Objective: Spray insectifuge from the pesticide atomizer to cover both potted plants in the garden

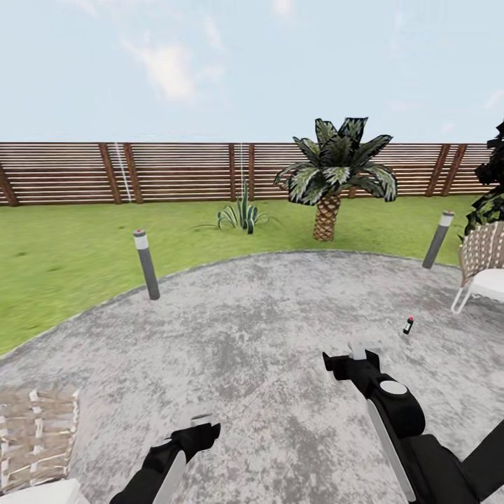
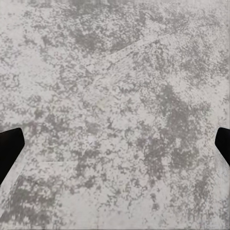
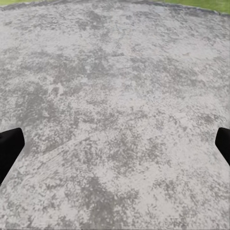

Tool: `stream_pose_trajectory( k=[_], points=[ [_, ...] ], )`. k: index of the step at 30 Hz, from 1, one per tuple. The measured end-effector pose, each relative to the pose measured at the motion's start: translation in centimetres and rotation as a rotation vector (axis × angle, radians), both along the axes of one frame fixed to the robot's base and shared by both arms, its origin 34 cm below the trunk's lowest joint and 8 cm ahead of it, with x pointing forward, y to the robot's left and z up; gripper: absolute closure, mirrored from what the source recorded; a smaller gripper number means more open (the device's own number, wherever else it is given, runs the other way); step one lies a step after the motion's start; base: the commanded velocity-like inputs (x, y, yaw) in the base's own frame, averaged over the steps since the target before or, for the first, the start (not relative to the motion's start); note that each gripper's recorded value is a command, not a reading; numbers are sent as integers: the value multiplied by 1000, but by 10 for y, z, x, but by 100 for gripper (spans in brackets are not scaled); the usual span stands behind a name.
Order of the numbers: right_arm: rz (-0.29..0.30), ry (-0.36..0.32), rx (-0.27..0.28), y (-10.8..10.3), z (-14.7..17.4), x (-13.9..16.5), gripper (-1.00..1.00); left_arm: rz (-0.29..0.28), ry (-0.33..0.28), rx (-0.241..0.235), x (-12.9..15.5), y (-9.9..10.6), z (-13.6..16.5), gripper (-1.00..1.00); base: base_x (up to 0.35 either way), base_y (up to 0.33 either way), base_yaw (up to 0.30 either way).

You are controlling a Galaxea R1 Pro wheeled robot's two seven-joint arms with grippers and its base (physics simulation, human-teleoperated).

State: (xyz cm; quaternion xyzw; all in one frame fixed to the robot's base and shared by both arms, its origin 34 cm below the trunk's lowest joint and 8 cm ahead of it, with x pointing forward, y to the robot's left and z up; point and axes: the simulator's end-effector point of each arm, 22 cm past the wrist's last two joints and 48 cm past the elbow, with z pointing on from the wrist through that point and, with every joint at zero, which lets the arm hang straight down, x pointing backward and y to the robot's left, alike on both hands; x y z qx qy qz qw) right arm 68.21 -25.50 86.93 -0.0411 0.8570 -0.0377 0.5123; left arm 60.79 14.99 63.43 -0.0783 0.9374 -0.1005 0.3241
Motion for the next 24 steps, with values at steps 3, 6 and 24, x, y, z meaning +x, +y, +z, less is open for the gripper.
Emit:
stream_pose_trajectory(
  k=[3,6,24],
  points=[
    [-1,0,1,0,0,0,-100,0,0,-1,0,0,0,-100,339,0,0],
    [-2,1,2,0,0,0,-100,0,0,-1,0,0,0,-100,339,0,0],
    [-1,0,1,0,0,0,-100,0,0,-1,0,-1,0,-100,339,0,-97]
  ],
)
